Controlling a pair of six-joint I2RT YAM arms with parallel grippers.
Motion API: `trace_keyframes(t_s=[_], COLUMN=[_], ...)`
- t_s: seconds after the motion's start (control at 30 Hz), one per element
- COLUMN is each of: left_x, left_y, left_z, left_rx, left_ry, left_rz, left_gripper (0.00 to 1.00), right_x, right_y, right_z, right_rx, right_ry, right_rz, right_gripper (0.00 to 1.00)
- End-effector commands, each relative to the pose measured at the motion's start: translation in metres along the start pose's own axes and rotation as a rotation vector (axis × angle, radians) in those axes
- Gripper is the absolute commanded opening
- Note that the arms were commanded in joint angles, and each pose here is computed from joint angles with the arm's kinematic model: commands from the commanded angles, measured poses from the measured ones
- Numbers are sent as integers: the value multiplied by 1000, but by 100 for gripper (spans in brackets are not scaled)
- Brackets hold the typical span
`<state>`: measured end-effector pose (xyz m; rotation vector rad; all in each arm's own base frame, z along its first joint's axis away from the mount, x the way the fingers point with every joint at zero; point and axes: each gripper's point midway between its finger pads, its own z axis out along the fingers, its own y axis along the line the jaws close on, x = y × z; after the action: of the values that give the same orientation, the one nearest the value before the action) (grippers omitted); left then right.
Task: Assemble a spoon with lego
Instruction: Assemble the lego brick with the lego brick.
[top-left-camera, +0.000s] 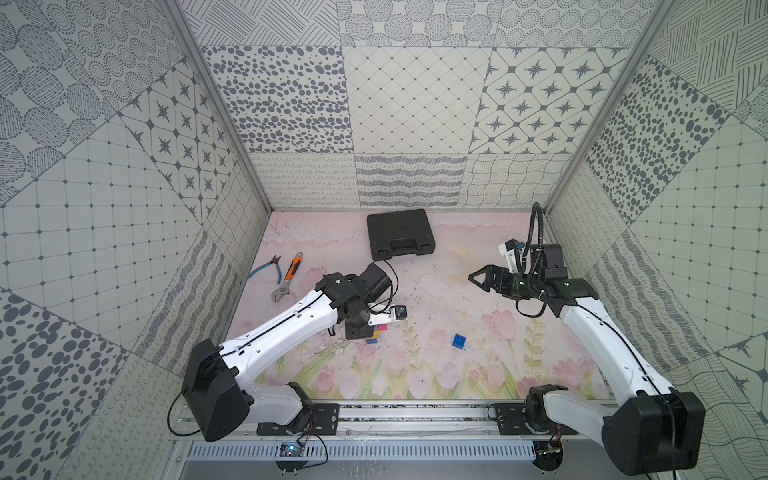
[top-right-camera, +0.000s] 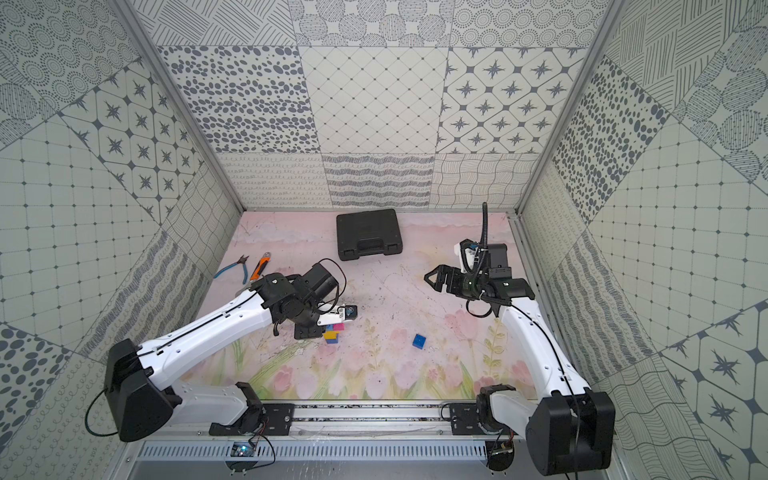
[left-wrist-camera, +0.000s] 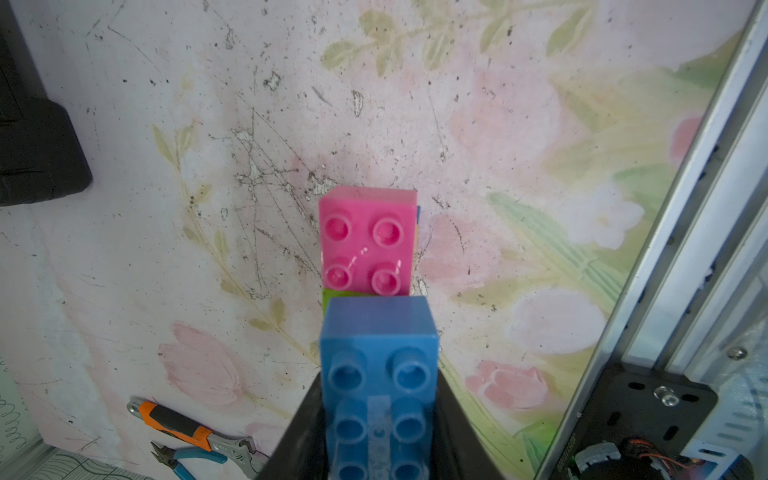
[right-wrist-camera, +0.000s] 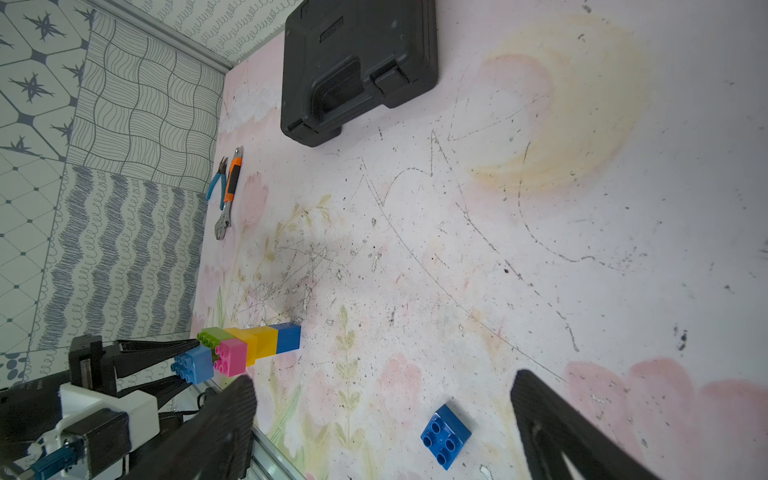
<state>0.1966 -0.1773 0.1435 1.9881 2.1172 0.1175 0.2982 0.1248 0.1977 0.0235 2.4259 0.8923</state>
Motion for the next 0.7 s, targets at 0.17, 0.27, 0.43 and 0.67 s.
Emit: trace_keyframes(t_s=[0.17,0.27,0.43,0.67], left_x=[-12,-10,-10,-10], left_y=[3,2,2,5], left_z=[-8,-4,2,6], left_rx=[9,16,15,2], left_ry=[-48,-39,-33,-27], left_rz=[13,24,32,35], left_gripper=[13,14,14,14], right_x=[-1,-1,0,0], right_y=[1,1,0,2], right_z=[2,2,3,2], right_rx=[-1,1,2,-4], right_ry=[-12,-11,-8,-8], right_rz=[-35,-38,-36,-40], right_gripper=[98,98,98,98])
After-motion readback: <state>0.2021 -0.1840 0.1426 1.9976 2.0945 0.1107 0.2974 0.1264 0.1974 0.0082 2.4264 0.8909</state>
